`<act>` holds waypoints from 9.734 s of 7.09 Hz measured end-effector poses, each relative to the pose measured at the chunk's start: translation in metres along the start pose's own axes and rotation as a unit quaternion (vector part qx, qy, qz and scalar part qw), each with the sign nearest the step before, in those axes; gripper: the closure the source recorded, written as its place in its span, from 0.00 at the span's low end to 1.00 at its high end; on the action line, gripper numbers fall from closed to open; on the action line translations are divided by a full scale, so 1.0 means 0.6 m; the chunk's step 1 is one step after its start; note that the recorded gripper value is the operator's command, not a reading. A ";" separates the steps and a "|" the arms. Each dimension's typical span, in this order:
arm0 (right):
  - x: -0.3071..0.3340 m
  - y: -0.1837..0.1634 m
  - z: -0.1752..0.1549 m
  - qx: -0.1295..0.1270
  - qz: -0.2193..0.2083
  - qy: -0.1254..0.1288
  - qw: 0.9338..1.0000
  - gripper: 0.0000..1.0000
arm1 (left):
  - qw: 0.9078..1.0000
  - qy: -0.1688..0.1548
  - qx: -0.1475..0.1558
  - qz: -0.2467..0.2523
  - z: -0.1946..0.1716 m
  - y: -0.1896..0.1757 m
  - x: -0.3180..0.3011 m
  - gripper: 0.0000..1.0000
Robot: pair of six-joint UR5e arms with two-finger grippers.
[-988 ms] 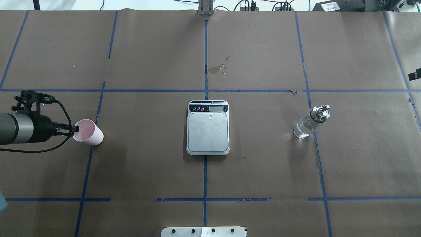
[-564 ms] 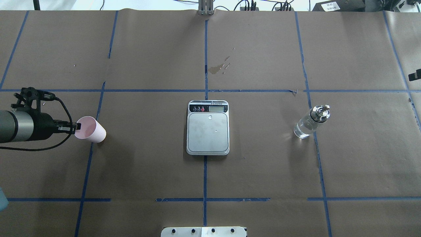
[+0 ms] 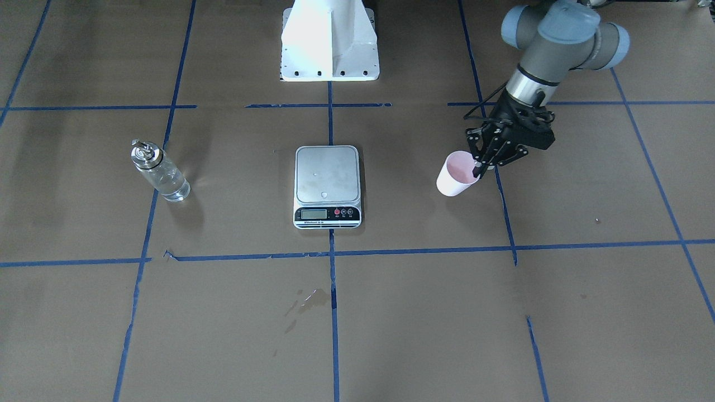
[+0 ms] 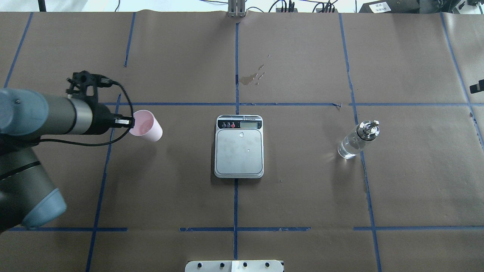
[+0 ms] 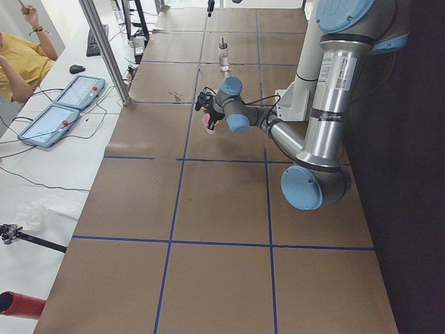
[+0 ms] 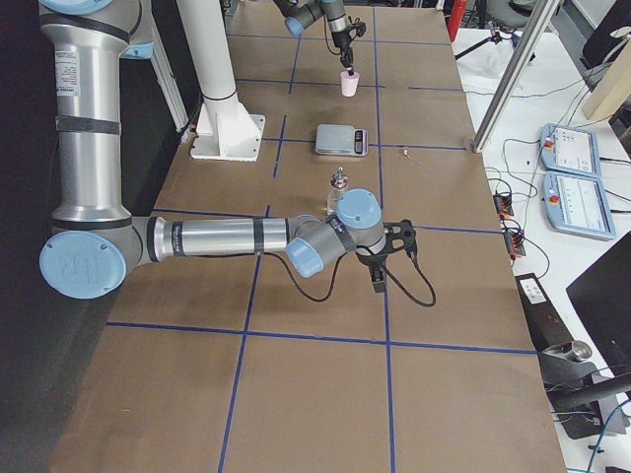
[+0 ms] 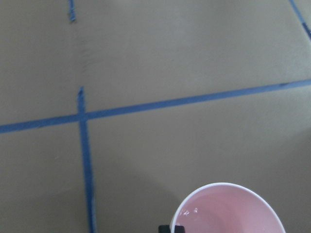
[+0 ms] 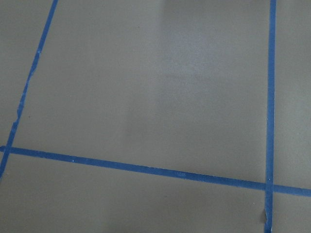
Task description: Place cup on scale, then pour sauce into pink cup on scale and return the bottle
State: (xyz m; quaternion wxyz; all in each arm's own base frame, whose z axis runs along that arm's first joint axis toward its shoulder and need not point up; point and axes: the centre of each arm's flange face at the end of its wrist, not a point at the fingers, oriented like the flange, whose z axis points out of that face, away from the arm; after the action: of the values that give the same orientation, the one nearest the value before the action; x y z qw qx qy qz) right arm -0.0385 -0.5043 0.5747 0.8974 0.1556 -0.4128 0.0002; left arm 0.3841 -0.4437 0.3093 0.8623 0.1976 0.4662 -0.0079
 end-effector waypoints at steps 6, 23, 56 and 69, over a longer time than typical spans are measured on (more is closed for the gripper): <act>0.004 0.002 0.002 -0.002 0.002 0.001 1.000 0.00 | 0.994 -0.027 -0.024 -0.101 0.050 -0.036 0.368 0.95; 0.001 0.003 -0.001 -0.001 0.003 -0.001 1.000 0.00 | 0.999 -0.030 -0.016 -0.019 0.003 -0.020 0.280 0.00; -0.583 0.304 0.217 0.274 -0.006 0.065 0.960 0.00 | 0.983 -0.102 -0.149 0.020 -0.325 -0.058 -0.868 0.00; -0.605 0.241 0.158 0.314 -0.160 0.113 0.929 1.00 | 0.984 -0.101 -0.148 0.021 -0.325 -0.060 -0.867 0.00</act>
State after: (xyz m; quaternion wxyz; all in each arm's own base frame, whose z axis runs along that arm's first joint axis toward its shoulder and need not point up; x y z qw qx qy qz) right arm -0.3669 -0.3466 0.4038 0.8317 0.4921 -0.2572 0.0039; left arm -0.0733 -0.4977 0.6219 0.9248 0.0752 0.3681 0.0593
